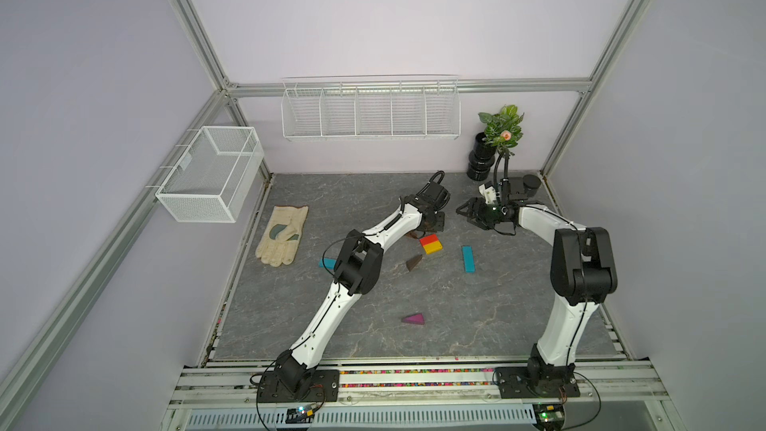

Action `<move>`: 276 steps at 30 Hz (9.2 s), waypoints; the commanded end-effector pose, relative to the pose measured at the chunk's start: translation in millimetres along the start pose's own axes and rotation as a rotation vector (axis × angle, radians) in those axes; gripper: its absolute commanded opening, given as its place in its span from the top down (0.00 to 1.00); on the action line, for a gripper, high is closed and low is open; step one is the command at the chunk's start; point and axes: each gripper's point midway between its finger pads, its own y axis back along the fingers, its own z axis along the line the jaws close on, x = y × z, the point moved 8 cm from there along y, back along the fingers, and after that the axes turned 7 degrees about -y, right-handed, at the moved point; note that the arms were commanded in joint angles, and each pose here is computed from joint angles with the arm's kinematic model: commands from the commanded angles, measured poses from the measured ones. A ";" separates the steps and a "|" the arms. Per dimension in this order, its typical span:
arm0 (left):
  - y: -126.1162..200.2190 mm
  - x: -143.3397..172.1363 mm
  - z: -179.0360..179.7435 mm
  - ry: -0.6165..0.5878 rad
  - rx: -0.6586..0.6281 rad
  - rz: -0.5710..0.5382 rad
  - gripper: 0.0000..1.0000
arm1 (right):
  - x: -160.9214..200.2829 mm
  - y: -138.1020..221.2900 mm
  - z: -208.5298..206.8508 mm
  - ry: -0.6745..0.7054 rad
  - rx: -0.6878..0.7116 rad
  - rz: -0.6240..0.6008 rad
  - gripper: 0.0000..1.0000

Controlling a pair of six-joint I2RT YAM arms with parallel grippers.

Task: Assemble a small pinwheel with building blocks
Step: Assemble the building block at the center of the board, then pick up the building block from the center of the board, then assemble the building block at the center of the board, then pick up the building block from the center of the board.

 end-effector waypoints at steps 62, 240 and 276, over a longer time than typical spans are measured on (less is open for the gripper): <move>246.0 167.1 113.5 0.206 -0.175 -0.259 0.37 | 34.0 -116.9 57.1 0.376 0.653 0.149 0.54; 255.9 232.3 145.4 0.385 -0.199 -0.299 0.24 | 88.3 -23.0 -17.5 1.071 0.582 0.302 0.40; 256.9 235.7 146.0 0.392 -0.189 -0.316 0.23 | 113.9 46.0 -5.4 0.433 0.667 -0.054 0.26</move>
